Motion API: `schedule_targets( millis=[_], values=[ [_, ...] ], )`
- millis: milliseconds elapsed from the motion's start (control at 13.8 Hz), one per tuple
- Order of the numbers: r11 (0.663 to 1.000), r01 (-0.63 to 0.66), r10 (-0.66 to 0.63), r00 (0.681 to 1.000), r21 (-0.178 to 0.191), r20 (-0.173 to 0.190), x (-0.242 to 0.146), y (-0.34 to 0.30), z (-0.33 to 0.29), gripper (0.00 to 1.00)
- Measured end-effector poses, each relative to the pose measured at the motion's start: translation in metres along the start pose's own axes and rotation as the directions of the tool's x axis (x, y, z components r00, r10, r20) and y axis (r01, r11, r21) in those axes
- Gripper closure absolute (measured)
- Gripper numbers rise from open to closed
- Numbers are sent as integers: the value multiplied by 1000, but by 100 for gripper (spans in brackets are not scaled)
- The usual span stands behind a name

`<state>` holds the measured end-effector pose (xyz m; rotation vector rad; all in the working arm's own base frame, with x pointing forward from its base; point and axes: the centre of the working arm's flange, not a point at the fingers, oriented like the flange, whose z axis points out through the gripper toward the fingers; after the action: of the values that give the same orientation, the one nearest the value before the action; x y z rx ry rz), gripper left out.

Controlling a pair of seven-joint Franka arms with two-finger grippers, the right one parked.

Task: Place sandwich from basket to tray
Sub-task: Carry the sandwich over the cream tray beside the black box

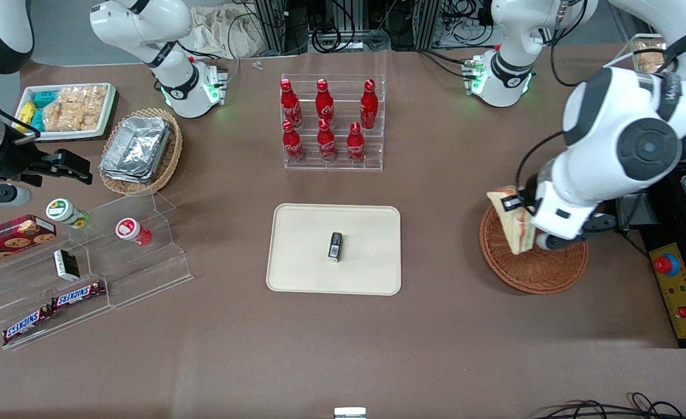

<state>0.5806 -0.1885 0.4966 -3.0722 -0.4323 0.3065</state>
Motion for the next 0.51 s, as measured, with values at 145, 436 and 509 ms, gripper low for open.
schedule_targets(
  millis=[145, 436, 509],
  values=[
    [998, -62, 62, 998, -6, -2, -19, 29, 2, 83],
    [979, -204, 203, 978, -22, -46, -46, 97, 28, 83],
    [972, -234, 233, 971, -14, -54, -49, 115, 43, 83]
  ],
)
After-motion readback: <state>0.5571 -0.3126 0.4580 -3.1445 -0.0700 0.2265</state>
